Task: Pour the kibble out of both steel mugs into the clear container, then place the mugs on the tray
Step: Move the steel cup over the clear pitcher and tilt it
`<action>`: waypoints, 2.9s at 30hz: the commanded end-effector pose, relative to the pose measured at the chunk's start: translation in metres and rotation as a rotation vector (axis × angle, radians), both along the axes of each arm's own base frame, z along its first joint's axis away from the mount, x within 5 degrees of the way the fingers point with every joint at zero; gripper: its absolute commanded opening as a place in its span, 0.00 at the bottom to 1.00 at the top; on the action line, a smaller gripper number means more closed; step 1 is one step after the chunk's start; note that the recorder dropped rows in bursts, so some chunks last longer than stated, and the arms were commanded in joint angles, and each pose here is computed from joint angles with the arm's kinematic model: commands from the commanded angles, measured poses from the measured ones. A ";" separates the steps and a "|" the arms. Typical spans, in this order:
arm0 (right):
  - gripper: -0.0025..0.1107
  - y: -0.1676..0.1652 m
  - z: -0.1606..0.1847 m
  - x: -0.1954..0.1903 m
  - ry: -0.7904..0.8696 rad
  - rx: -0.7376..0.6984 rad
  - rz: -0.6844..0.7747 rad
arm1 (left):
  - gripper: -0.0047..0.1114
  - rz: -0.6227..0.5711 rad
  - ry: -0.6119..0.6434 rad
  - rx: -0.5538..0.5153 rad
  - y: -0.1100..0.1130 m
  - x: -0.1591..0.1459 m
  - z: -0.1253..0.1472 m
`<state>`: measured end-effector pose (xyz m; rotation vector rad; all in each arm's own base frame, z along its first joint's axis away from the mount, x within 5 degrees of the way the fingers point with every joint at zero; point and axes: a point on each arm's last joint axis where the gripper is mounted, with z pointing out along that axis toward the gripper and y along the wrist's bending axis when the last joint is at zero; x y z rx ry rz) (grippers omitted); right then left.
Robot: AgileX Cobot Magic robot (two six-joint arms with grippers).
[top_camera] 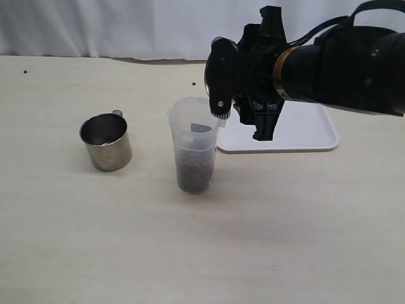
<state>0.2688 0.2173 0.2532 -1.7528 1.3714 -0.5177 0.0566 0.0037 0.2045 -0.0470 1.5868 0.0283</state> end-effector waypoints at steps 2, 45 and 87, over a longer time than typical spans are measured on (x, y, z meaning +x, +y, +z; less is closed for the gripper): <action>0.07 0.004 0.009 0.001 -0.030 0.016 0.027 | 0.04 -0.009 -0.008 -0.005 -0.001 0.000 0.000; 0.07 0.009 0.013 0.006 -0.105 -0.117 0.130 | 0.04 -0.010 -0.012 -0.002 -0.001 0.000 0.000; 0.07 0.014 0.019 0.011 -0.208 -0.205 0.225 | 0.04 -0.009 -0.007 -0.006 -0.001 0.000 0.000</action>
